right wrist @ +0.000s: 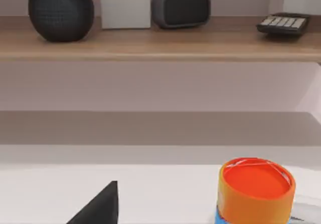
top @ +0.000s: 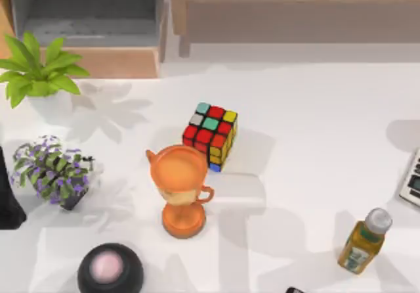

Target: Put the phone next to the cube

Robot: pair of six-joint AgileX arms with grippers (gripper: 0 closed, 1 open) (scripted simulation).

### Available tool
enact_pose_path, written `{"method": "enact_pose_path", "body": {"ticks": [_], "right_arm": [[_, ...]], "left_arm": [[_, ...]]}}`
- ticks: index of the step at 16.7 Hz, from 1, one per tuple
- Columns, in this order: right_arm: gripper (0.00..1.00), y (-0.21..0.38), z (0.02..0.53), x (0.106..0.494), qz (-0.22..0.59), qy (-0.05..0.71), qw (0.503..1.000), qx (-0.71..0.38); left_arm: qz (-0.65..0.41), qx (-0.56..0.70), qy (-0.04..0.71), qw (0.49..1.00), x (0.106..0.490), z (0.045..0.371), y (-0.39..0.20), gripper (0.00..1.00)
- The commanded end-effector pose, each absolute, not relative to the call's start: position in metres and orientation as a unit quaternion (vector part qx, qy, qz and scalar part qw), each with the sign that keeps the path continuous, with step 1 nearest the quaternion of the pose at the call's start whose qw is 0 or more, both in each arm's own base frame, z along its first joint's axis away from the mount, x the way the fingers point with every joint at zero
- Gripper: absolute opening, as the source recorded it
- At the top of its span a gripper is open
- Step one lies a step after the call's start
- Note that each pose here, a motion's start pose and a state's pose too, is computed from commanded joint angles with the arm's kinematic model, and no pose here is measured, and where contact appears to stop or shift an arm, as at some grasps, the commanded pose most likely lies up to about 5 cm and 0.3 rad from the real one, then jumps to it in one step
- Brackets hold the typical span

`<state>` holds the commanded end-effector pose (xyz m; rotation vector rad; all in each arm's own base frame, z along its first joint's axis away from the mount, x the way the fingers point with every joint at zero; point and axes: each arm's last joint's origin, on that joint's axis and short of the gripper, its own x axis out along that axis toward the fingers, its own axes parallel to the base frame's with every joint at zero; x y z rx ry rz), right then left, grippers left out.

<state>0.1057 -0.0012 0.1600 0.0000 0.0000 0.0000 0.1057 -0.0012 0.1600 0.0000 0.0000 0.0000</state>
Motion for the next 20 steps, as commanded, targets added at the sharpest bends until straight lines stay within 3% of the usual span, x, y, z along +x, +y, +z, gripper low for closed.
{"method": "enact_pose_path", "body": {"ticks": [4, 8, 13, 20], "right_arm": [[1.00, -0.002, 0.165, 0.106, -0.006, 0.012, 1.000, -0.003], [1.00, -0.010, 0.188, 0.113, -0.035, 0.087, 0.995, -0.017], [1.00, -0.031, 0.214, 0.151, -0.078, 0.279, 0.957, -0.023], [1.00, -0.093, 0.190, 0.233, -0.097, 0.565, 0.819, 0.028]], "left_arm": [[0.000, 0.000, 0.000, 1.000, 0.106, 0.160, -0.001, 1.00], [0.000, 0.000, 0.000, 1.000, 0.106, 0.160, -0.001, 1.00], [0.000, 0.000, 0.000, 1.000, 0.106, 0.160, -0.001, 1.00], [0.000, 0.000, 0.000, 1.000, 0.106, 0.160, -0.001, 1.00]]}}
